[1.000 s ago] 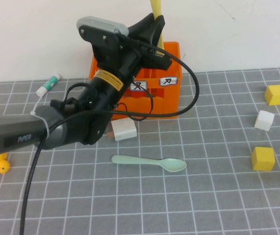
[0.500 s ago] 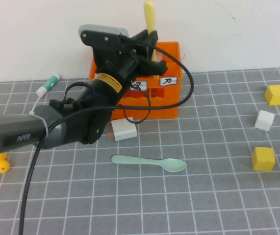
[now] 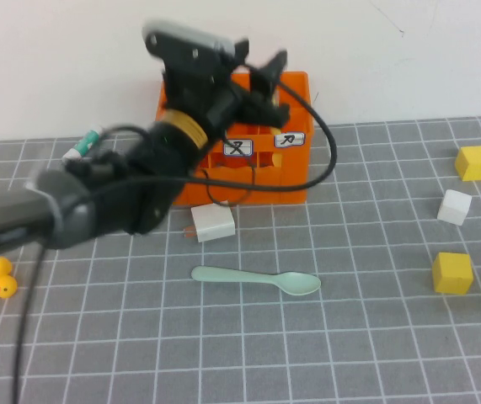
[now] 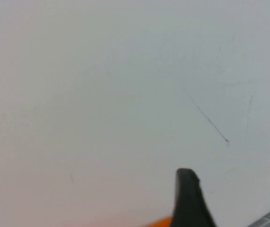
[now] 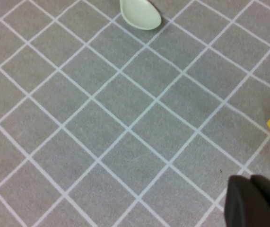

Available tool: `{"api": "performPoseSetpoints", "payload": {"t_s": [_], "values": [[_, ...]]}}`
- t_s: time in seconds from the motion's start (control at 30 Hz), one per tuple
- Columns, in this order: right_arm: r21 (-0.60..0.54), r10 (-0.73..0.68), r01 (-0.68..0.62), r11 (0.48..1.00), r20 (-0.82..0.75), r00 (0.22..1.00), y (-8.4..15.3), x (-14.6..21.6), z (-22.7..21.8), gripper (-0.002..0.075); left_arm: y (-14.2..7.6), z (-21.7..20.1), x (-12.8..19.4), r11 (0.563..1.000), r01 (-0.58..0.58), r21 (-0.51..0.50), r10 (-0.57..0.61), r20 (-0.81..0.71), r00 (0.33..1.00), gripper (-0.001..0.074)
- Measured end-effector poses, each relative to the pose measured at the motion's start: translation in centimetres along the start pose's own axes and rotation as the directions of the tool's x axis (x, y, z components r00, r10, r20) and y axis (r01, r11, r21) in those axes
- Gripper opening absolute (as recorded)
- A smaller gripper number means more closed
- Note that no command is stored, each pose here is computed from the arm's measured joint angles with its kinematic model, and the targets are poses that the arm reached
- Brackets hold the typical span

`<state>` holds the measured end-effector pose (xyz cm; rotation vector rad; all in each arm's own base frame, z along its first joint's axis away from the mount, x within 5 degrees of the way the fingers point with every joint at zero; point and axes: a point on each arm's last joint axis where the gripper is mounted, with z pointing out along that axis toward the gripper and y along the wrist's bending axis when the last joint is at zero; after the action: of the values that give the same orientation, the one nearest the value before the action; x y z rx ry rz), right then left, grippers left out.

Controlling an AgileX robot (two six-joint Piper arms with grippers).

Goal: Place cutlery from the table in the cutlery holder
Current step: Pick up the spoon

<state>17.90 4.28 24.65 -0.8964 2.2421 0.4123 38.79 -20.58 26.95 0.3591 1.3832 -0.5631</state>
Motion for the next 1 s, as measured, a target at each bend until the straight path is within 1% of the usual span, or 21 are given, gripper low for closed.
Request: {"api": "performPoseSetpoints", "payload": {"t_s": [0.07, 0.13, 0.23, 0.27, 0.33, 0.43, 0.57, 0.63, 0.77, 0.87, 1.0], "values": [[-0.005, -0.002, 0.002, 1.000, -0.002, 1.000, 0.0, 0.0, 0.0, -0.0003, -0.3, -0.6, -2.5, 0.998, -0.065, -0.010, 0.064, -0.001, 0.998, 0.0330], [-0.017, -0.017, 0.017, 1.000, -0.005, 1.000, 0.1, 0.0, 0.0, -0.0003, -0.5, -1.5, -5.3, 0.991, -0.133, -0.025, 0.132, -0.022, 0.991, 0.0232], [-0.044, -0.041, 0.040, 0.998, -0.012, 0.999, 0.4, 0.1, 0.0, -0.0003, -1.0, -3.7, -9.5, 0.984, -0.169, -0.057, 0.163, -0.096, 0.982, 0.0085], [-0.048, -0.044, 0.043, 0.998, -0.013, 0.999, 0.4, 0.1, 0.0, -0.0003, -1.1, -4.5, -10.7, 0.983, -0.173, -0.067, 0.165, -0.117, 0.979, 0.0055], [-0.055, -0.045, 0.044, 0.998, -0.011, 0.999, 0.5, 0.1, 0.0, -0.0003, -1.4, -6.9, -13.6, 0.979, -0.182, -0.091, 0.165, -0.173, 0.971, 0.0024], [-0.073, -0.032, 0.032, 0.997, 0.002, 0.999, 0.7, 0.0, 0.0, -0.0003, -1.7, -10.9, -17.4, 0.970, -0.206, -0.130, 0.171, -0.238, 0.956, 0.0008], [-0.154, -0.055, 0.058, 0.986, 0.027, 0.998, 1.3, -0.9, -0.6, -0.0003, -0.8, -16.0, -20.5, 0.948, -0.225, -0.226, 0.142, -0.331, 0.933, 0.0003], [-0.177, -0.067, 0.075, 0.981, 0.047, 0.997, 1.4, -1.5, -1.0, -0.0003, -0.2, -18.2, -21.5, 0.933, -0.221, -0.284, 0.126, -0.317, 0.940, 0.0001], [-0.157, -0.110, 0.124, 0.980, 0.098, 0.989, 1.1, -3.5, -2.2, -0.0003, 0.5, -22.3, -22.1, 0.906, -0.143, -0.399, 0.043, -0.249, 0.968, 0.0001], [-0.122, -0.149, 0.165, 0.979, 0.136, 0.980, 0.7, -5.1, -3.3, -0.0003, 0.6, -25.0, -20.5, 0.884, -0.129, -0.450, -0.002, -0.279, 0.960, 0.0001], [-0.078, -0.191, 0.207, 0.975, 0.177, 0.966, 0.3, -6.9, -4.5, -0.0003, 0.4, -27.9, -17.0, 0.867, -0.176, -0.466, -0.007, -0.364, 0.931, 0.0000]]}}
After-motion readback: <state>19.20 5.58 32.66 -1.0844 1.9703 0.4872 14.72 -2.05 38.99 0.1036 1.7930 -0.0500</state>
